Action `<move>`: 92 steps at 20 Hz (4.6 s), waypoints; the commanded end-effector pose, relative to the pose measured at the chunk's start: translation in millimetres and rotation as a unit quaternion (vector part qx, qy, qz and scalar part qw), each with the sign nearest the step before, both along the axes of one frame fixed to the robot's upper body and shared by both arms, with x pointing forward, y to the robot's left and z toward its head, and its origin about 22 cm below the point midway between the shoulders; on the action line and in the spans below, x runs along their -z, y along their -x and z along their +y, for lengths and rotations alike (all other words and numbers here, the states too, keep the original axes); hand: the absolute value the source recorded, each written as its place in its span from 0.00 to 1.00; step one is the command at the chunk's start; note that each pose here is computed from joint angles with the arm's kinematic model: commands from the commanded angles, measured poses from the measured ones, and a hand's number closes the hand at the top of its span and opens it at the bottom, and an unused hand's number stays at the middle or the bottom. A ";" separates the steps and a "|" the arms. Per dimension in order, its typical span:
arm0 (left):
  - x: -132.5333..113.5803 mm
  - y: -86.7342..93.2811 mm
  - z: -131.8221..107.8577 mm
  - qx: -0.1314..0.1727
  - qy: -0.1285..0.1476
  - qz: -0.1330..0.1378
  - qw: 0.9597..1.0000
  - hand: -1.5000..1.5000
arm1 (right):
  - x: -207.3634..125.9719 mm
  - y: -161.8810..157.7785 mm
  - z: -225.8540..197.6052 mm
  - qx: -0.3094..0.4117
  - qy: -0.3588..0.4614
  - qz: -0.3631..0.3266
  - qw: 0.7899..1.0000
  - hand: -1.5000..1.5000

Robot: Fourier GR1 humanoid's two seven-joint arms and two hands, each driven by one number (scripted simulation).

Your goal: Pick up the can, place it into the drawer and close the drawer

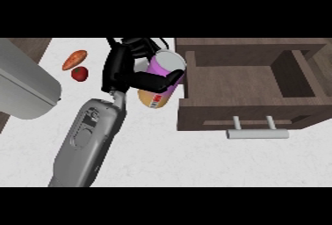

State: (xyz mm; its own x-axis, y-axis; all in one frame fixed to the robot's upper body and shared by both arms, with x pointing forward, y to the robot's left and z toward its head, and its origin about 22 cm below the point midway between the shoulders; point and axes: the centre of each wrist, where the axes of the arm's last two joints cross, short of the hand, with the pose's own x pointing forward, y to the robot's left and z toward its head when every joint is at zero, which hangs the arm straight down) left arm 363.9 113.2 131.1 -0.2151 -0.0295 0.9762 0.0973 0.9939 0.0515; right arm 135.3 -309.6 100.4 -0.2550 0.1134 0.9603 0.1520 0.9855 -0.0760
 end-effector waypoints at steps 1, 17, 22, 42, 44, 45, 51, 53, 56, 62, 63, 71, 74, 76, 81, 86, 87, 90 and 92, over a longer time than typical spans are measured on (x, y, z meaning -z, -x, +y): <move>-35.2 -10.9 -38.6 0.003 -0.013 -0.017 1.000 1.00 | -4.9 -2.5 -5.3 -0.007 0.009 0.000 1.000 0.00; -100.2 -40.0 -110.2 0.004 -0.039 -0.013 0.999 1.00 | -2.1 -14.1 10.8 -0.008 -0.002 0.001 1.000 0.00; -113.4 -45.0 -125.0 0.000 -0.046 -0.004 0.999 1.00 | 4.8 -10.2 7.5 -0.013 0.006 -0.001 1.000 0.00; -70.0 -61.5 -128.6 -0.035 -0.102 -0.007 0.994 1.00 | -16.6 -32.6 7.1 -0.029 0.007 -0.005 1.000 0.00; -68.8 -64.4 -127.0 -0.045 -0.111 -0.012 0.993 1.00 | -1.6 -40.3 6.4 -0.030 0.003 -0.010 0.999 0.00; -74.0 -63.2 -130.4 -0.040 -0.114 -0.007 0.993 1.00 | -9.9 -32.7 19.4 -0.024 0.002 -0.003 1.000 0.00; -57.8 -65.5 -125.0 -0.055 -0.124 -0.007 0.991 1.00 | -5.0 -48.8 11.9 -0.029 0.002 -0.013 0.999 0.00; -52.4 -64.3 -125.3 -0.047 -0.142 -0.009 0.989 1.00 | -1.9 -46.4 10.4 -0.031 0.002 -0.008 0.999 0.00; -49.5 -67.8 -121.7 -0.063 -0.153 -0.024 0.986 1.00 | -12.2 -42.1 4.8 -0.038 0.011 -0.016 0.999 0.00; -34.5 -64.3 -120.4 -0.094 -0.153 -0.015 0.984 0.00 | -13.4 -47.0 18.2 -0.049 0.023 -0.015 0.998 0.00; -43.4 -66.3 -121.8 -0.078 -0.149 -0.014 0.986 0.00 | -17.2 -57.0 21.1 -0.038 0.008 -0.021 0.999 0.00; -34.8 -67.4 -117.4 -0.110 -0.136 -0.014 0.985 0.00 | -17.8 -42.6 14.4 -0.035 0.017 -0.031 0.999 0.00; -28.3 -64.1 -117.6 -0.125 -0.119 -0.012 0.985 0.00 | -24.0 -41.8 14.9 -0.044 0.046 -0.051 0.997 0.00; -27.0 -65.3 -115.2 -0.115 -0.110 -0.011 0.987 0.00 | -29.0 -39.6 11.7 -0.019 0.092 -0.062 0.994 0.00; -36.3 -65.4 -118.9 -0.116 -0.087 -0.009 0.989 0.00 | -44.8 -42.0 20.1 -0.036 0.176 -0.081 0.980 0.00; -38.9 -62.7 -121.9 -0.120 -0.060 -0.002 0.991 0.00 | -54.7 -42.3 27.7 -0.033 0.235 -0.100 0.966 0.00; -52.1 -57.7 -132.0 -0.111 -0.052 -0.004 0.992 0.00 | -55.2 -45.1 29.7 -0.040 0.248 -0.107 0.962 0.00; -53.1 -61.7 -128.6 -0.121 -0.049 -0.014 0.991 0.00 | -49.6 -49.1 39.9 -0.028 0.306 -0.105 0.946 0.00; -43.0 -62.3 -123.4 -0.112 -0.046 -0.022 0.992 0.00 | -52.6 -52.3 36.3 -0.020 0.347 -0.094 0.933 0.00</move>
State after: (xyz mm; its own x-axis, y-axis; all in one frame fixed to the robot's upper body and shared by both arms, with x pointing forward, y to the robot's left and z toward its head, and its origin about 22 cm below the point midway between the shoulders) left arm 424.9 -13.4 177.2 -0.2165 -0.1888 0.9579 -0.1331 0.9777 0.1627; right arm 183.2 -276.1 151.5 -0.4433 0.5843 0.6798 0.1639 0.7984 -0.5794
